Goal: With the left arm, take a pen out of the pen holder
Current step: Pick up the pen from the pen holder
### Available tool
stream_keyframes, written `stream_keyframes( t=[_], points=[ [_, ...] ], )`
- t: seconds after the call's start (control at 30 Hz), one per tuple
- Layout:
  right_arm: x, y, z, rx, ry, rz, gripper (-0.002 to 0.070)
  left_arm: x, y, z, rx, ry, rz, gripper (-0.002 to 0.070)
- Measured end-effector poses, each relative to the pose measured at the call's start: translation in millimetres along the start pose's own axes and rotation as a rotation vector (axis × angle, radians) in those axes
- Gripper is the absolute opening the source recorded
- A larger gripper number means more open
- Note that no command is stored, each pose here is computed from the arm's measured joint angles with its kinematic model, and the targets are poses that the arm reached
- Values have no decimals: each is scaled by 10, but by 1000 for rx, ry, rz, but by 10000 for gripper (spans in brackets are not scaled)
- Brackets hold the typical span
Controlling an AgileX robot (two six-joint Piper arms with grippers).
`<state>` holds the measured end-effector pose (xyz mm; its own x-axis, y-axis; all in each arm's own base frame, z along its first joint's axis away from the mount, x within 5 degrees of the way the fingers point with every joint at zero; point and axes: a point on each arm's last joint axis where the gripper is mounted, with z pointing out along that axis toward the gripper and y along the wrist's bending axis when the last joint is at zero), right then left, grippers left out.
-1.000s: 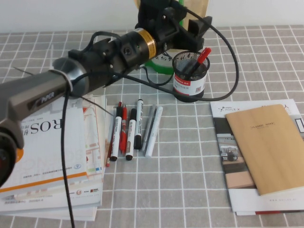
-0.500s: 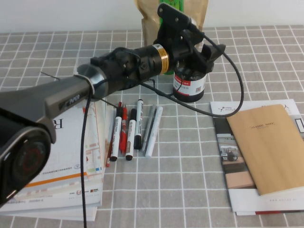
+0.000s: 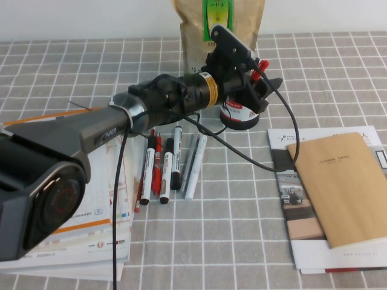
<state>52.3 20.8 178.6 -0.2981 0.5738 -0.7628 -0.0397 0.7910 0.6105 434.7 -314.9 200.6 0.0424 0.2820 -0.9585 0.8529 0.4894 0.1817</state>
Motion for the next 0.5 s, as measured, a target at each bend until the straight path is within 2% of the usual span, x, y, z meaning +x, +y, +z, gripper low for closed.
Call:
stream_keyframes(
  t=[0.13, 0.37, 0.5],
  points=[
    [0, 0, 0, 0, 0, 0, -13, -2, -2, 4, 4, -3, 17, 489],
    [0, 0, 0, 0, 0, 0, -13, 5, 5, 4, -3, 4, -11, 401],
    [0, 0, 0, 0, 0, 0, -13, 6, 5, -3, 5, 11, -33, 387]
  ],
)
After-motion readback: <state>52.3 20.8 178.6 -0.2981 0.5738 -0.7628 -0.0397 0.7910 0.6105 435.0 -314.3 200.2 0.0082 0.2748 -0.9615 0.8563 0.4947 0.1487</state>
